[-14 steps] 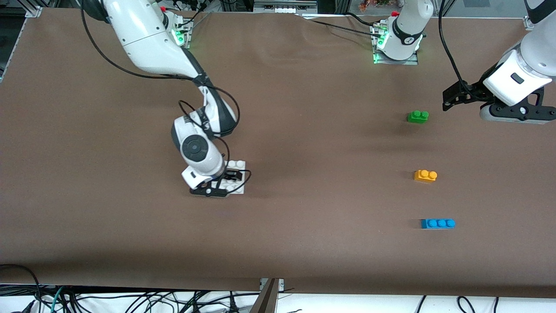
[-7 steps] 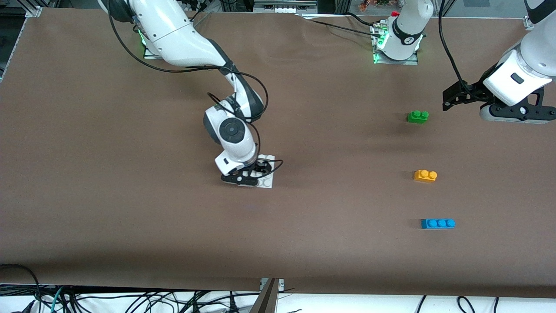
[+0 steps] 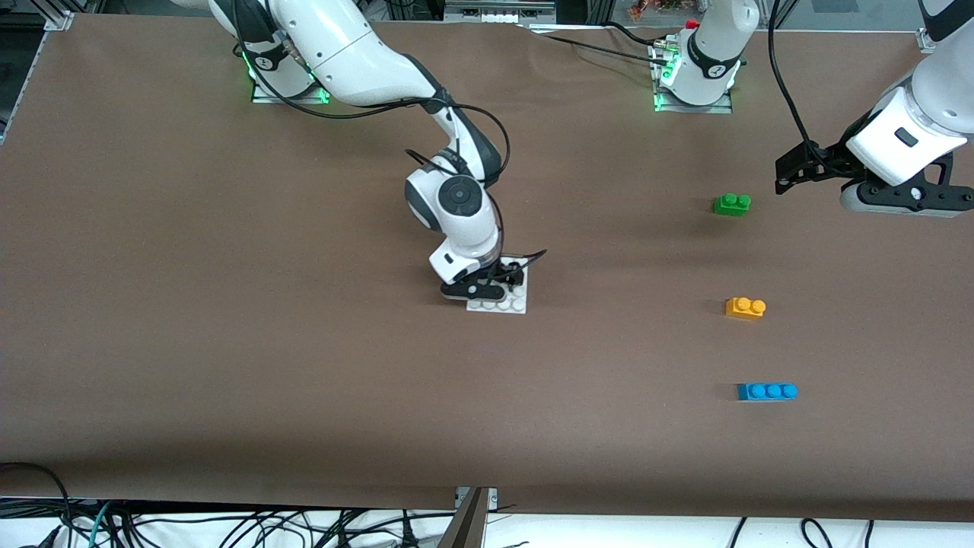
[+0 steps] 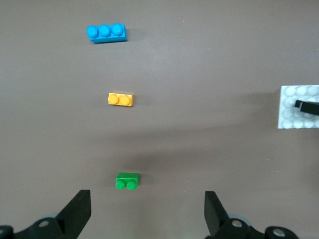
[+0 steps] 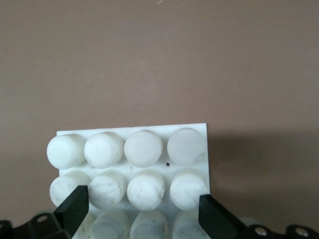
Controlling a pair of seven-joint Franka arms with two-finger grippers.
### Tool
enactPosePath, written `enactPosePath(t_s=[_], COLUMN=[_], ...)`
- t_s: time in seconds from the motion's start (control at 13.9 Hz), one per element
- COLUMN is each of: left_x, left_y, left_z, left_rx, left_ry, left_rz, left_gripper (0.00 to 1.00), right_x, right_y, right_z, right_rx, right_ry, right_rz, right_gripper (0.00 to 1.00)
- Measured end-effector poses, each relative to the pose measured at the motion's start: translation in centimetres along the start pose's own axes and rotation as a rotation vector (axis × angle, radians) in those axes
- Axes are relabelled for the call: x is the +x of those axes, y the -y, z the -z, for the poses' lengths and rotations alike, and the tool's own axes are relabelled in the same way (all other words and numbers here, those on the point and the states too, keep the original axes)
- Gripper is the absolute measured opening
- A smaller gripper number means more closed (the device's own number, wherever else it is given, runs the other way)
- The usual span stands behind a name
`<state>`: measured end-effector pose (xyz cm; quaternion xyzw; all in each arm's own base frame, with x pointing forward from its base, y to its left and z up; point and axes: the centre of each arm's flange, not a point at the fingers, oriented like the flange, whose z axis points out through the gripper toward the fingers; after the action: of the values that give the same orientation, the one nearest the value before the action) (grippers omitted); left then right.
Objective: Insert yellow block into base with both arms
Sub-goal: 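Slide the white base plate with the right gripper toward the table middle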
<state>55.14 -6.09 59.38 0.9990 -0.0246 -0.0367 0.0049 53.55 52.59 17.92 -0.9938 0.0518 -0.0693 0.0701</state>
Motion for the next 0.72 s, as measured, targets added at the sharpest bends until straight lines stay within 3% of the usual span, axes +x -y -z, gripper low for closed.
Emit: enactPosePath(t_s=[0.43,0.72], left_x=[0.0,0.0], left_y=[0.0,-0.1], left_z=[0.0,0.0], left_rx=[0.000,0.000], left_ry=[0.002,0.003], left_rz=[0.000,-0.001], left_gripper=[1.00,1.00], right_x=[-4.6,-4.9], right_y=[4.7,5.0], right_z=[-0.6,-0.7], right_rx=[0.066,0.074], right_ry=[-0.028,-0.031], right_rz=[0.048,0.046], right_gripper=[1.00,1.00])
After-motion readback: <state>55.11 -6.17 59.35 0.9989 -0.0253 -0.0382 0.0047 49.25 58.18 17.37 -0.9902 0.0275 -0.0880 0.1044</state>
